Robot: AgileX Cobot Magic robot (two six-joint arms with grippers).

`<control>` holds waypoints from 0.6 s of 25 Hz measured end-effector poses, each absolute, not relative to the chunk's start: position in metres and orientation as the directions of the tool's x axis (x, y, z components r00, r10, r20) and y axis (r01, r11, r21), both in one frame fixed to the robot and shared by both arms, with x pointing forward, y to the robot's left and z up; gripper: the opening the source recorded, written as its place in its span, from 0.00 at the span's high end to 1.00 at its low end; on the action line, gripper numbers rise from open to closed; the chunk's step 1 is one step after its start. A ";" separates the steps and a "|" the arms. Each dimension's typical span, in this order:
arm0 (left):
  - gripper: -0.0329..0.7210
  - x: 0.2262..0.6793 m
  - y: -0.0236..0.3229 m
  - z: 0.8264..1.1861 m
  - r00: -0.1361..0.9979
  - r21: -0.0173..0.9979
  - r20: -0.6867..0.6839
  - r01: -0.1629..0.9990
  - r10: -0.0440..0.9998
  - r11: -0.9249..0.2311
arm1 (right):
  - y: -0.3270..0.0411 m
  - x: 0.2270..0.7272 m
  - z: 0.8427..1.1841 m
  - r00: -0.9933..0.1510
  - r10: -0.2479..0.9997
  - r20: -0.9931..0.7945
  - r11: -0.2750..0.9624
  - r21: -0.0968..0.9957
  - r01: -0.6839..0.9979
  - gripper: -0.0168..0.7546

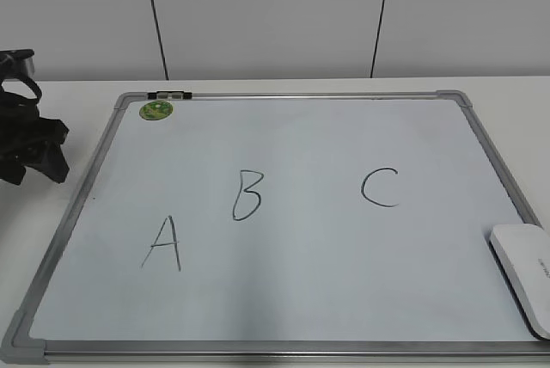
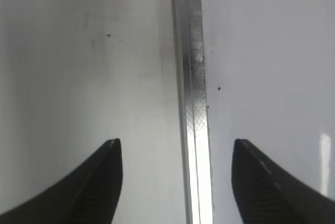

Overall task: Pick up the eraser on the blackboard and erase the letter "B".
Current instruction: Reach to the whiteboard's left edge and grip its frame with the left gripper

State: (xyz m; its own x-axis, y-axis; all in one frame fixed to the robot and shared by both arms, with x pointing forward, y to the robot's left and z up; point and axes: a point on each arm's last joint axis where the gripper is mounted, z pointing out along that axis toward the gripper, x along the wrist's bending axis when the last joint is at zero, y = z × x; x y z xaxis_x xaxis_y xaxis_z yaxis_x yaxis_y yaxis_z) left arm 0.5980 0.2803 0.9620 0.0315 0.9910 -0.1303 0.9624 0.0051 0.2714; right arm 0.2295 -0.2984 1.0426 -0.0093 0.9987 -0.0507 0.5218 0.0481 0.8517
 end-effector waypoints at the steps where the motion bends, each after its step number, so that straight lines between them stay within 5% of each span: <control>1: 0.35 0.601 0.280 0.959 0.032 0.267 -0.132 0.964 0.991 0.005 | -0.298 0.230 1.043 -0.009 0.999 -0.051 0.048 0.852 0.522 0.22; 15: 0.48 0.636 0.278 0.933 0.039 0.230 -0.146 0.973 0.988 -0.005 | -0.298 0.230 1.043 -0.009 0.999 -0.051 0.048 0.852 0.522 0.22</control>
